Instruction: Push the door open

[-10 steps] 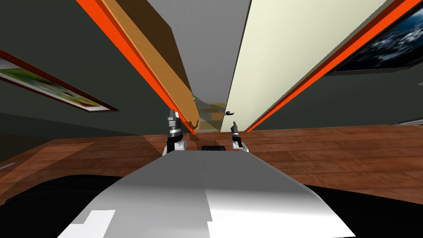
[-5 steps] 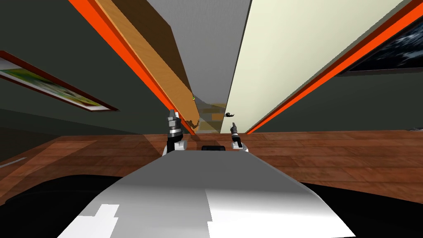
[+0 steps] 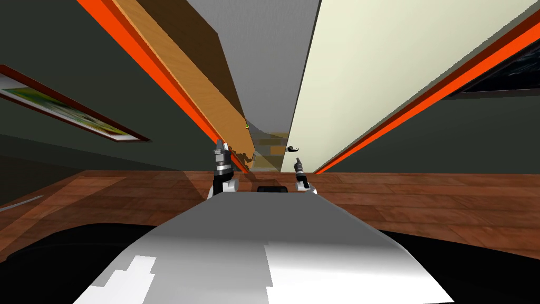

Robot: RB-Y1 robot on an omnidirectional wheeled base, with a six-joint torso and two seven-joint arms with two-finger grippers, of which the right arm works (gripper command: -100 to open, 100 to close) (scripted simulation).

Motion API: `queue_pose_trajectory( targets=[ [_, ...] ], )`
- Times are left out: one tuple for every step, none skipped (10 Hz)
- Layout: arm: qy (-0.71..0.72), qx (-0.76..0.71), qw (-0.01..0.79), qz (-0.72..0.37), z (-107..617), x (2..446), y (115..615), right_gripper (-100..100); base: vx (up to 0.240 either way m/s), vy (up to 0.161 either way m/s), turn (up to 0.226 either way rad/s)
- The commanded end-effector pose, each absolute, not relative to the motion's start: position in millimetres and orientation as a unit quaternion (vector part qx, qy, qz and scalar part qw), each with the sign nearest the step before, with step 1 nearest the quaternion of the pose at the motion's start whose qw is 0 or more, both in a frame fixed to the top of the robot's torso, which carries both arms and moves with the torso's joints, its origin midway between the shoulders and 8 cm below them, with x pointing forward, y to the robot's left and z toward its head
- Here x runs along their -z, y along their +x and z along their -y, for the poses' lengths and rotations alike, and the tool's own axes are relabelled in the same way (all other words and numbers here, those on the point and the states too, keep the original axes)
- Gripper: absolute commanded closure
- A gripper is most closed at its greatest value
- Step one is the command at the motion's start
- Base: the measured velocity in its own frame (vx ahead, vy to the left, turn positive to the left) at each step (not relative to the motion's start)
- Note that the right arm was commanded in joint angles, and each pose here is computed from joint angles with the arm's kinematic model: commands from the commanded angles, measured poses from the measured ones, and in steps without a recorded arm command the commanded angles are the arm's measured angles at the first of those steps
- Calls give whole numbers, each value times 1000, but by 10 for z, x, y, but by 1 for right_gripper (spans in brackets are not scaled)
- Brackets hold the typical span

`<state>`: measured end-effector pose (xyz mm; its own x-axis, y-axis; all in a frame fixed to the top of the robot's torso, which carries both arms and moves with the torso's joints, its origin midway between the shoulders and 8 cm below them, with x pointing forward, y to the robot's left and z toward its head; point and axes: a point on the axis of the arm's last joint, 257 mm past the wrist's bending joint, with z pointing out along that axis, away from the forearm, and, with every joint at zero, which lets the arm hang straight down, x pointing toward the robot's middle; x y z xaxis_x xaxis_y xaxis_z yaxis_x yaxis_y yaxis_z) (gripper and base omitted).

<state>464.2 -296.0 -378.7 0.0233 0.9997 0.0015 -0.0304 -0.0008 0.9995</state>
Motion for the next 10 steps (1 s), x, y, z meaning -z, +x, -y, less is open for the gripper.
queue_pose_trajectory(
  targets=[
    [502,-499,510,-489,2979,3841,4642,-100,87,-58,33],
    [503,-497,509,-491,2986,3867,4640,-100,63,-39,23],
    [504,-496,507,-493,2993,3894,4638,-100,49,-41,32],
    [506,-494,506,-494,2999,3915,4636,-100,52,-43,24],
    [505,-495,506,-493,2999,3902,4637,-100,25,-20,7],
    [506,-494,507,-492,3006,3906,4643,-100,140,-13,19],
    [507,-494,508,-492,3009,3906,4645,-100,203,4,27],
    [507,-493,508,-491,3014,3908,4650,-100,178,-18,26],
    [508,-492,509,-491,3020,3909,4656,-100,214,-16,37],
    [509,-491,509,-490,3026,3911,4661,-100,214,-24,31]
  ],
)
